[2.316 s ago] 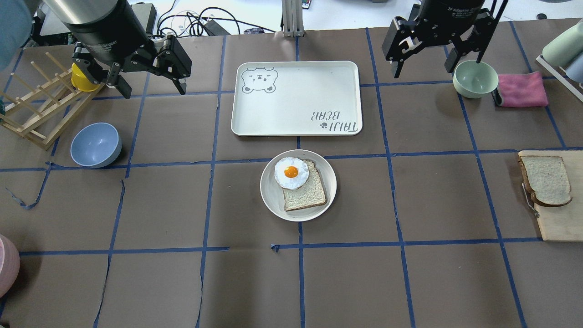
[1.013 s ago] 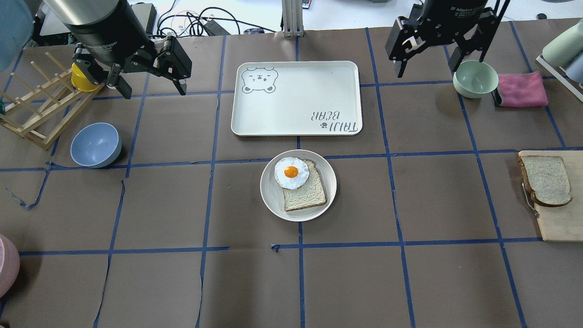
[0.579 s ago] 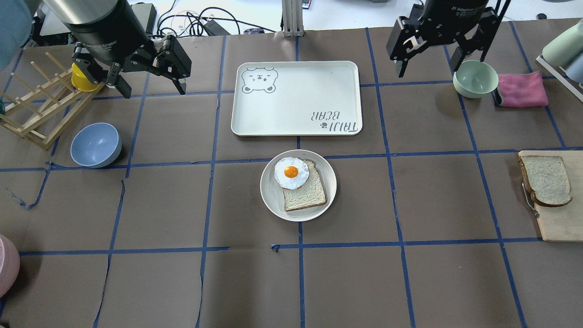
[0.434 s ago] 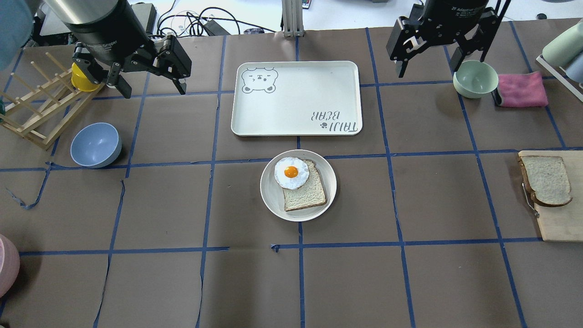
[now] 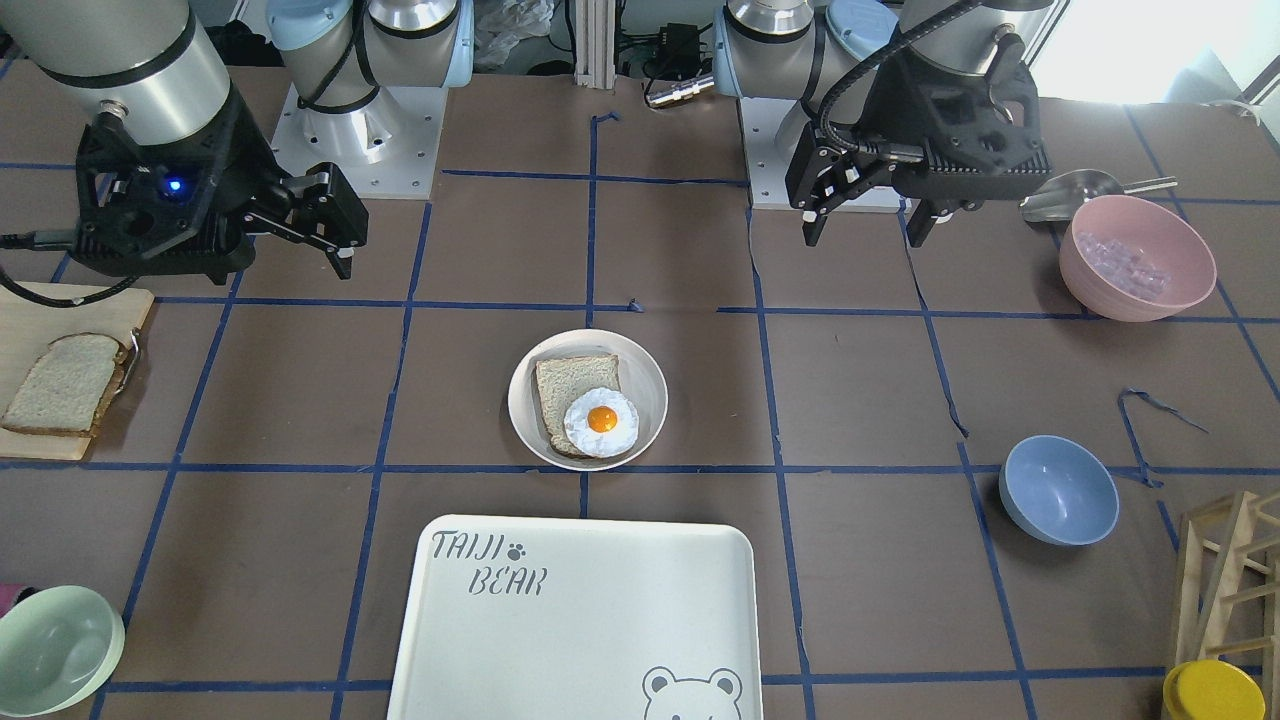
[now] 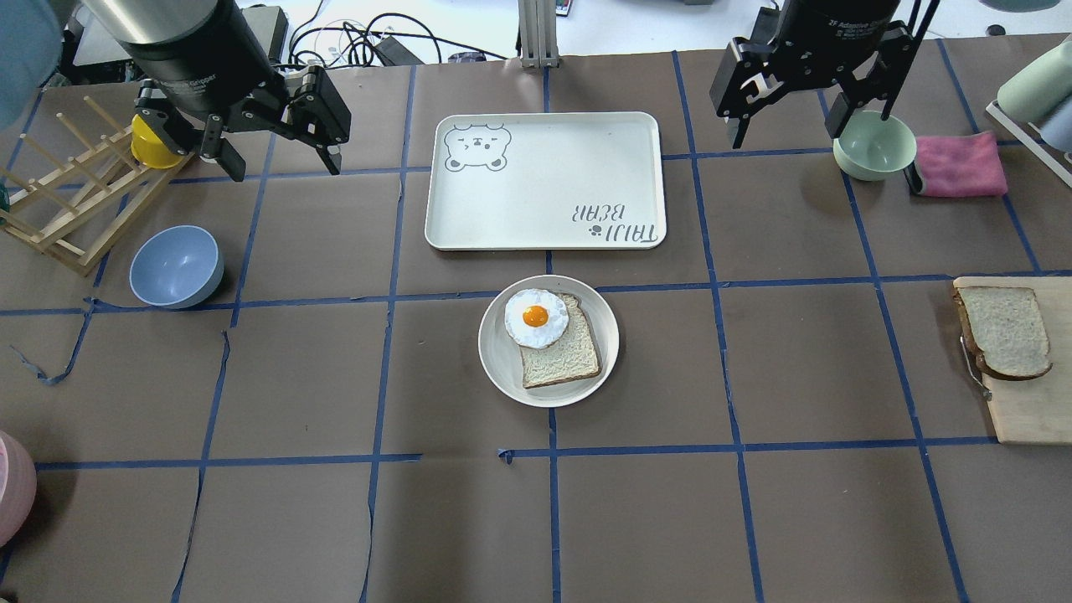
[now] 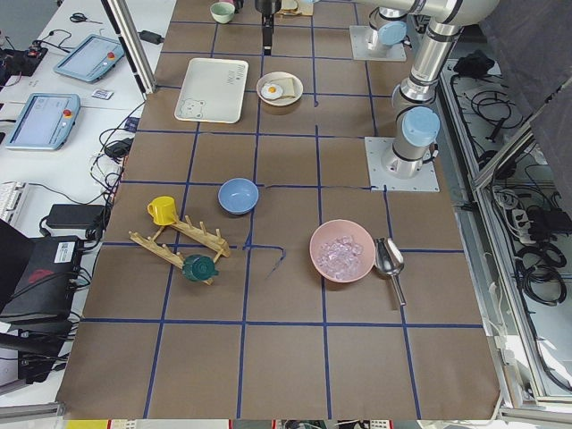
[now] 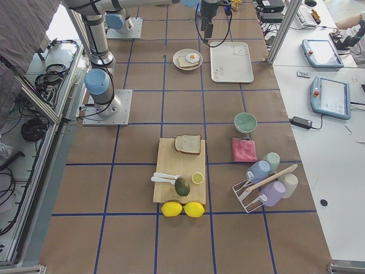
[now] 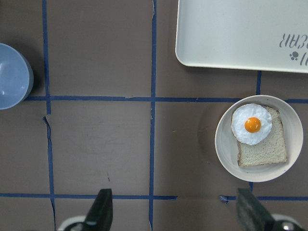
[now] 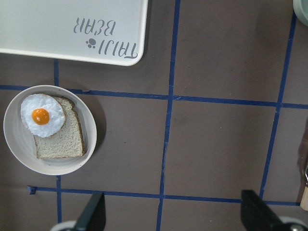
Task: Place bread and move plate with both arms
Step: 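Move the right gripper toward the bread slice on the wooden board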
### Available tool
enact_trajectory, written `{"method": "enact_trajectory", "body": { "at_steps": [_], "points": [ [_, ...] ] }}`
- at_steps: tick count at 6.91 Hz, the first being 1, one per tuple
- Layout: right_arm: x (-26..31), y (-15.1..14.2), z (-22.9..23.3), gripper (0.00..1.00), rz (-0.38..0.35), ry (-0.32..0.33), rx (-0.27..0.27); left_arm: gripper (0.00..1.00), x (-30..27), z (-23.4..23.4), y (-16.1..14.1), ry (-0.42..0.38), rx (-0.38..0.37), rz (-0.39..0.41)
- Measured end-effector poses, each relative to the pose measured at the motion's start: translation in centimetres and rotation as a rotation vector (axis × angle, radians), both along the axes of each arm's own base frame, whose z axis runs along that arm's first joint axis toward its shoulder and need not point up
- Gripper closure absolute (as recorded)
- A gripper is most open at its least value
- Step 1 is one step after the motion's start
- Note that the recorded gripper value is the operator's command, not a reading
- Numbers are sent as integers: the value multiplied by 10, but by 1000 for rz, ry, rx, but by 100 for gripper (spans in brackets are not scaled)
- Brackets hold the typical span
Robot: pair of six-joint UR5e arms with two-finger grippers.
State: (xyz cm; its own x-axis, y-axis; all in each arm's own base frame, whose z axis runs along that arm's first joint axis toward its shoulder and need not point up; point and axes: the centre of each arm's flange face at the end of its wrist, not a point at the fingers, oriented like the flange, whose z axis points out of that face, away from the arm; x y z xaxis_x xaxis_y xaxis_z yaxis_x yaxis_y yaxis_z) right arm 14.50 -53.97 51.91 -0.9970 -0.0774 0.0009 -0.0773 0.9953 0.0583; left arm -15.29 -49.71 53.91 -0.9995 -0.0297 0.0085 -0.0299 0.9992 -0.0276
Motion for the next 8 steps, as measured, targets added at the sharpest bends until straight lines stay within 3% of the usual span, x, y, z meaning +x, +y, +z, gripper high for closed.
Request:
{"method": "enact_trajectory", "body": {
  "at_steps": [4,6,8],
  "points": [
    [-1,0,-1,2,0,6,1,0,0,1,1,1,-1,7],
    [-8,-1,-2,7,-2,58,2,0,0,2,2,0,-1,8],
    [-50,-7,-13,7,-49,109,25,0,0,1,2,-1,1,9]
  ]
}}
